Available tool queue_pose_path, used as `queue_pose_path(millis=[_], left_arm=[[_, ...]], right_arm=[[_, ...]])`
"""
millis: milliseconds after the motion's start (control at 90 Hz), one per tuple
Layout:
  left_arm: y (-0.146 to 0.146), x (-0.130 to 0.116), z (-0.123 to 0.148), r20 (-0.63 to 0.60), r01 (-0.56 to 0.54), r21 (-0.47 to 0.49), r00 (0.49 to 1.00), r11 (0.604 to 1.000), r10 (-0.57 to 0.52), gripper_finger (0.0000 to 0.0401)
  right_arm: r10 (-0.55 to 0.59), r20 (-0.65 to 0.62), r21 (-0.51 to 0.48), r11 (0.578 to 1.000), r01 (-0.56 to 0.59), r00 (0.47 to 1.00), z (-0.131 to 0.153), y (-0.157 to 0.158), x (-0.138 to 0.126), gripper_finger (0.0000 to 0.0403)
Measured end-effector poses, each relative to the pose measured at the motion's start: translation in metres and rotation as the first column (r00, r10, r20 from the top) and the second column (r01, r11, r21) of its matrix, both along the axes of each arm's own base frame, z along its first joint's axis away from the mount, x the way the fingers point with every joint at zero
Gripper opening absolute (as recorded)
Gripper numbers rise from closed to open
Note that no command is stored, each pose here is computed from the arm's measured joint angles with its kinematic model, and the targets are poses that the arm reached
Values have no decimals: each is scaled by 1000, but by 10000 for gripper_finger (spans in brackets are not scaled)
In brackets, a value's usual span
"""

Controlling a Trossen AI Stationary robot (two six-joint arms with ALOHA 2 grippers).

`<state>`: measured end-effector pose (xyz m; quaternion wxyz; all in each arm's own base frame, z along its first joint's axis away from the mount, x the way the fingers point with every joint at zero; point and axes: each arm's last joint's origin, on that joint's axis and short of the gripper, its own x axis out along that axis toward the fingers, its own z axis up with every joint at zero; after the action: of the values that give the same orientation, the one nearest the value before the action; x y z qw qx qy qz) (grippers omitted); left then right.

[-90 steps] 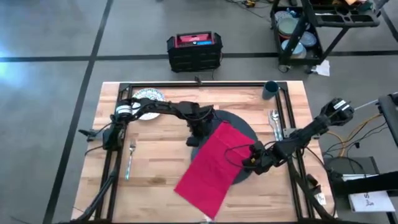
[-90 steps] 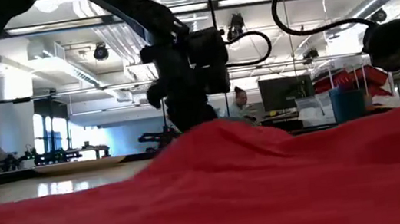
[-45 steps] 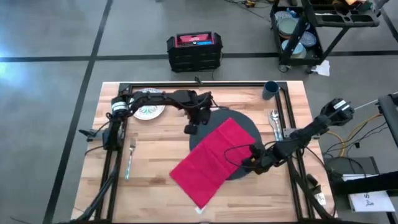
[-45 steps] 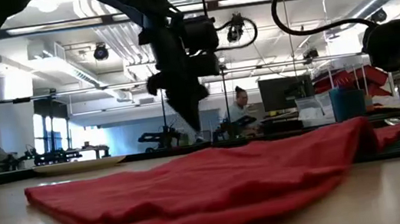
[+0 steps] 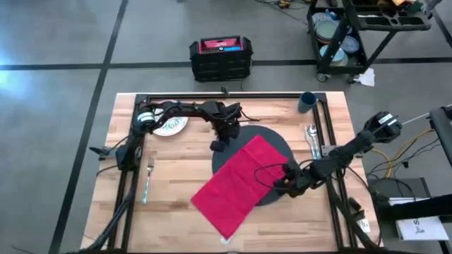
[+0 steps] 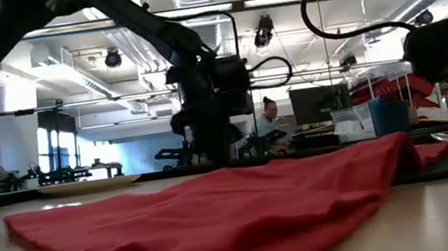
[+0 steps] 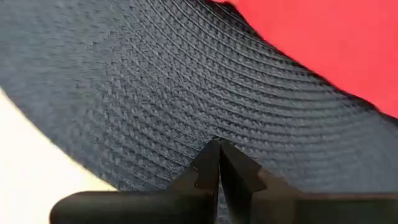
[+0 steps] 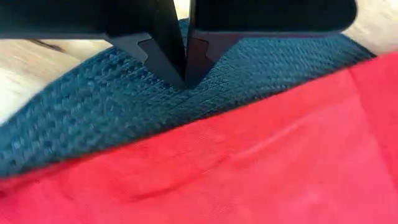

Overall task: Set table place
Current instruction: Adjust the black placemat

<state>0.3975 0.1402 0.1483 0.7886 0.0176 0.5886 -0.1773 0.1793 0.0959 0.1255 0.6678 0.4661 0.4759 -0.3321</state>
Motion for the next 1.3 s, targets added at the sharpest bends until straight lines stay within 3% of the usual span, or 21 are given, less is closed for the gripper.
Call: queue_pose_path(millis=[111,389,633,944,1189,1300], left_arm=[[-5,-9,-4,-68,-19,-112,998,994,12,0],[-19,-13,-9,-144,-75,-248,989,966,39,0],[-29,-14,-10,-206,-123,-238,976,963,73,0],[-25,-24,-4,-315,-256,-179,930,950,192,0],[-25,-27,18,-278,-277,-135,932,951,232,0],[-26,-31,34,-244,-280,-133,939,951,243,0]], right_arm=[[10,-3,0,1000,-10,1000,0,-8,4,0],[18,7,-51,999,-18,1000,0,-39,17,0],[26,-1,-86,996,-26,1000,0,-64,23,0],[34,-8,-92,995,-34,999,-1,-65,22,0],[35,-6,-95,995,-35,999,0,-65,22,0],[30,1,-141,989,-30,1000,5,-67,23,0]])
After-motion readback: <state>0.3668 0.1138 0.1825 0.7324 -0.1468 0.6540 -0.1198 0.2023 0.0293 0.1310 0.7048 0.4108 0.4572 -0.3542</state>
